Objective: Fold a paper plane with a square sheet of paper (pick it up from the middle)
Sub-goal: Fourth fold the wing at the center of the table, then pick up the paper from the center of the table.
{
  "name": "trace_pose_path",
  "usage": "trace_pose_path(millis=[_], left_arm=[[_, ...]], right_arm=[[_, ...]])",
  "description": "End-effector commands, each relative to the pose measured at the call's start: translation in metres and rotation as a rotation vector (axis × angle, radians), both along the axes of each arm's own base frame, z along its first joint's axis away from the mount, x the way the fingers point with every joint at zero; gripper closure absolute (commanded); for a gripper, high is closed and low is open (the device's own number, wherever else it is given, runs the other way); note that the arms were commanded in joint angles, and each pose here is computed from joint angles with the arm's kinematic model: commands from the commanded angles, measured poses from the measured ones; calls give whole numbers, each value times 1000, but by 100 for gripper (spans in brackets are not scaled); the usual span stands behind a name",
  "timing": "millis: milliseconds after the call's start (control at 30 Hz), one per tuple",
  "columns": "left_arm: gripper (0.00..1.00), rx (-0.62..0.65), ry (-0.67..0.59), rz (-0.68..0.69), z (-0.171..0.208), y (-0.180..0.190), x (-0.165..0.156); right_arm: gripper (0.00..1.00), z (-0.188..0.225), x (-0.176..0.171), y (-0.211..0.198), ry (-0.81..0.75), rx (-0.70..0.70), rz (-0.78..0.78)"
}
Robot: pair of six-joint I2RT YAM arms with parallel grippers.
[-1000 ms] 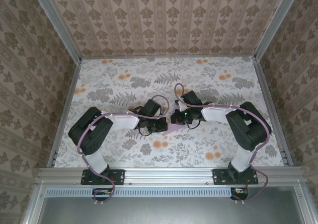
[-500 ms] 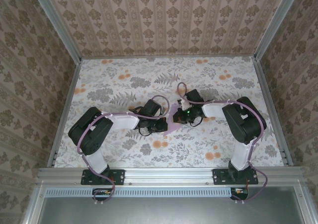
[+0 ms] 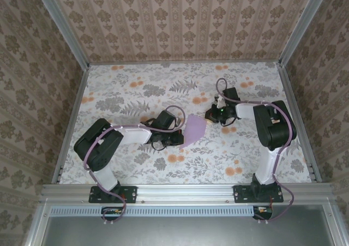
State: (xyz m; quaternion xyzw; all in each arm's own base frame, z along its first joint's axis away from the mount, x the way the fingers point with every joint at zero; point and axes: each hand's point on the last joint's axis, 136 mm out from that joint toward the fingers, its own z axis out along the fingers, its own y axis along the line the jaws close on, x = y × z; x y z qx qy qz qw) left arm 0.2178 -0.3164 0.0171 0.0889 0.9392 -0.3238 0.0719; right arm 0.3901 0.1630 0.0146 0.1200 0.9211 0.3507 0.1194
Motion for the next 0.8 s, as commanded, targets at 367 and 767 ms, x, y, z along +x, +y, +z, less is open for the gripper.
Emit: trace_pose_path(millis=[367,767], left_arm=[[100,52,-4,-58,16,-3,0],[29,43,-260,101,92,25,64]], right_arm=[[85,62,-1,-23,-137,19,-109],[43,61,-55,-9,-33,-38,-216]])
